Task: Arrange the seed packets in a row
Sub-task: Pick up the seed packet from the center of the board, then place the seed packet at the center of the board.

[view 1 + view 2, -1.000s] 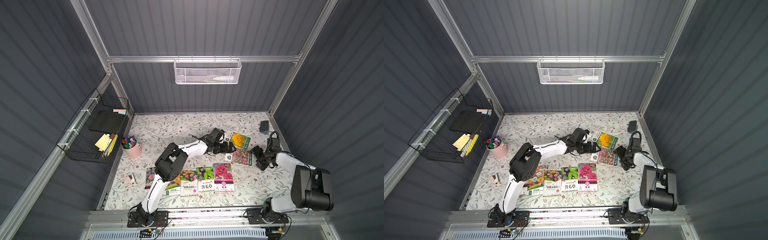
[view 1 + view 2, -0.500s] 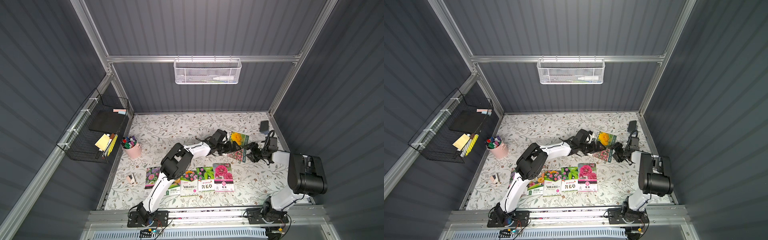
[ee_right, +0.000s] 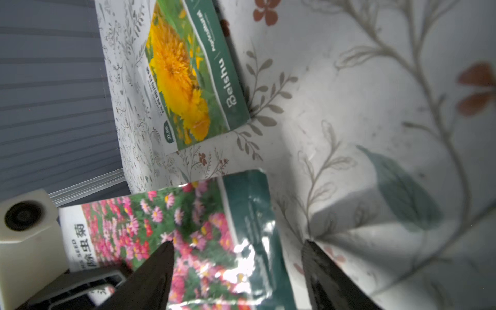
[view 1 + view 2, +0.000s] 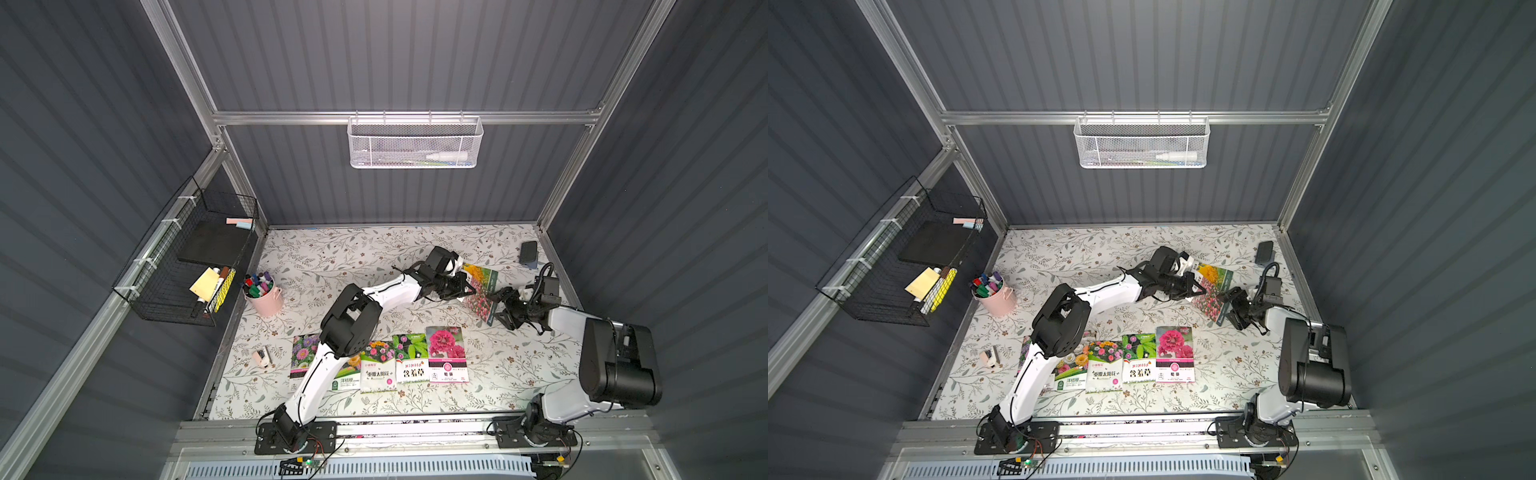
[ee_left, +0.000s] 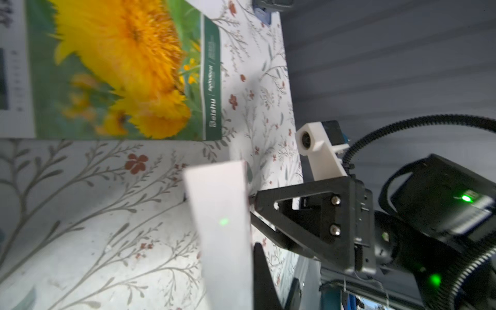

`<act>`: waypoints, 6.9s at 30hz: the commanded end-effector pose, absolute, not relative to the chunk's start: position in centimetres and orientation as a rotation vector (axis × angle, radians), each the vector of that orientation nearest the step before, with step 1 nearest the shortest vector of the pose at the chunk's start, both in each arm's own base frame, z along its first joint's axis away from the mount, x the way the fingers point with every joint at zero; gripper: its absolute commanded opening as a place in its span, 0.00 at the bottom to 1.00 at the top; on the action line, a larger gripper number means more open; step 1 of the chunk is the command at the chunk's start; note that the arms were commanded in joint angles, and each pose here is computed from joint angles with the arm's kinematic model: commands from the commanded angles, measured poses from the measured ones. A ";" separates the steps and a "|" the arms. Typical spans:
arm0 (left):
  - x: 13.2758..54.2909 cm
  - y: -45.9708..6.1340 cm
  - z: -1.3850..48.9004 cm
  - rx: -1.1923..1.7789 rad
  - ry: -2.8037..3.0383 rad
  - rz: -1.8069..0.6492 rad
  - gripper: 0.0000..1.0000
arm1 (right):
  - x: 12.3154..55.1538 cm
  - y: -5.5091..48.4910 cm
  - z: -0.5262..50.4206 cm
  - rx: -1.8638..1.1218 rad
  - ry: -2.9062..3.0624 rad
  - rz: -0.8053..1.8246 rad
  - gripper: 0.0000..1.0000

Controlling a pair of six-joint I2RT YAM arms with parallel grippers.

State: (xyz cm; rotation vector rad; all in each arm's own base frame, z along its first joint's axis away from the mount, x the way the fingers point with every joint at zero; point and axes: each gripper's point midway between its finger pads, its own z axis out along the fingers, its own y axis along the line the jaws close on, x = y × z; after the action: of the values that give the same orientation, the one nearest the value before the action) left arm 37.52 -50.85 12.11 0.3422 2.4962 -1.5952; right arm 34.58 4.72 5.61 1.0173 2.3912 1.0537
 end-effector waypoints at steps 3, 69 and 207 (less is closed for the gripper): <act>36.0 -50.0 20.1 0.615 2.331 -1.916 0.00 | 33.2 4.2 9.8 0.941 2.324 1.143 0.85; 33.3 -52.0 19.5 -0.362 2.237 -1.858 0.95 | 30.3 4.3 18.7 0.952 1.930 1.002 0.00; 16.4 -51.4 9.5 0.317 2.851 -1.088 0.60 | 22.4 6.9 1.3 1.343 2.391 0.855 0.99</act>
State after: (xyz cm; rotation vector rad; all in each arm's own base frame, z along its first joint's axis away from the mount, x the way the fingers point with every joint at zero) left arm 16.05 -52.00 6.03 0.2309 2.8904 -1.0974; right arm 25.04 8.39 4.47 1.1785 2.3385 1.0113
